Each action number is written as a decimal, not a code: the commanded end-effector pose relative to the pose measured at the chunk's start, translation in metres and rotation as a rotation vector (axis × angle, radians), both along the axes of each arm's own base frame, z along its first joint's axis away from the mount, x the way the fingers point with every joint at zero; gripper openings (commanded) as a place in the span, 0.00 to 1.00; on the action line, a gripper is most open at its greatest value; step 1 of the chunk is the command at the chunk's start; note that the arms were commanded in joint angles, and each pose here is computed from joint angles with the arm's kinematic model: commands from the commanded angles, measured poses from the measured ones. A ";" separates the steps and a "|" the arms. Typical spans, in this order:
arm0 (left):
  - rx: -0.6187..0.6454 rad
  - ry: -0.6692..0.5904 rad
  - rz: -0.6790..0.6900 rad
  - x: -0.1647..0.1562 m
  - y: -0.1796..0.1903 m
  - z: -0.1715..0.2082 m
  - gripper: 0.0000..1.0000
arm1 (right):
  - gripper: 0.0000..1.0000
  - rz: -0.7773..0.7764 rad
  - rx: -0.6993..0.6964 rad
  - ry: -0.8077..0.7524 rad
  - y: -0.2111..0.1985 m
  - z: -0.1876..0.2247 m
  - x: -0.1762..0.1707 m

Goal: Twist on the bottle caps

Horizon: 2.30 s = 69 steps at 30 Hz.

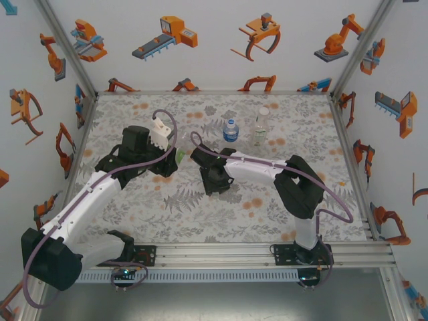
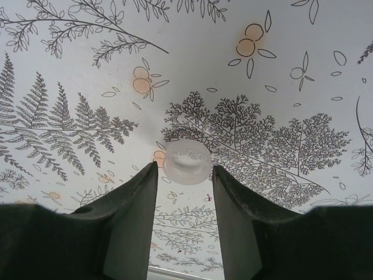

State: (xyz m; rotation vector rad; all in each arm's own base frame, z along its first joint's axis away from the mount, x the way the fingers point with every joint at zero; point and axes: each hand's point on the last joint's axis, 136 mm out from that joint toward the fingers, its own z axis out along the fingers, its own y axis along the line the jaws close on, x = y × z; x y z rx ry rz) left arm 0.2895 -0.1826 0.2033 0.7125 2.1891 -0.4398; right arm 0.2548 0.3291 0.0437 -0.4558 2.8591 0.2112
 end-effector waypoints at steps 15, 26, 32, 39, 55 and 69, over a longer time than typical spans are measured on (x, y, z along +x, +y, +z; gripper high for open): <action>-0.026 -0.009 -0.013 0.003 -0.004 0.012 0.14 | 0.40 0.007 0.030 0.013 0.008 0.005 -0.003; -0.026 -0.007 -0.012 0.003 -0.004 0.012 0.14 | 0.43 0.006 0.018 0.019 0.006 0.001 -0.003; -0.025 -0.004 -0.011 0.003 -0.004 0.011 0.14 | 0.43 0.007 0.010 0.025 0.004 -0.004 -0.005; -0.024 -0.004 -0.011 0.003 -0.004 0.011 0.14 | 0.43 0.001 0.004 0.039 0.002 -0.014 -0.007; -0.021 0.002 -0.008 0.004 -0.003 0.009 0.14 | 0.25 -0.021 0.035 0.053 0.004 -0.025 -0.010; -0.021 0.008 -0.012 0.004 -0.004 0.008 0.14 | 0.31 -0.265 0.421 0.096 -0.027 -0.013 0.006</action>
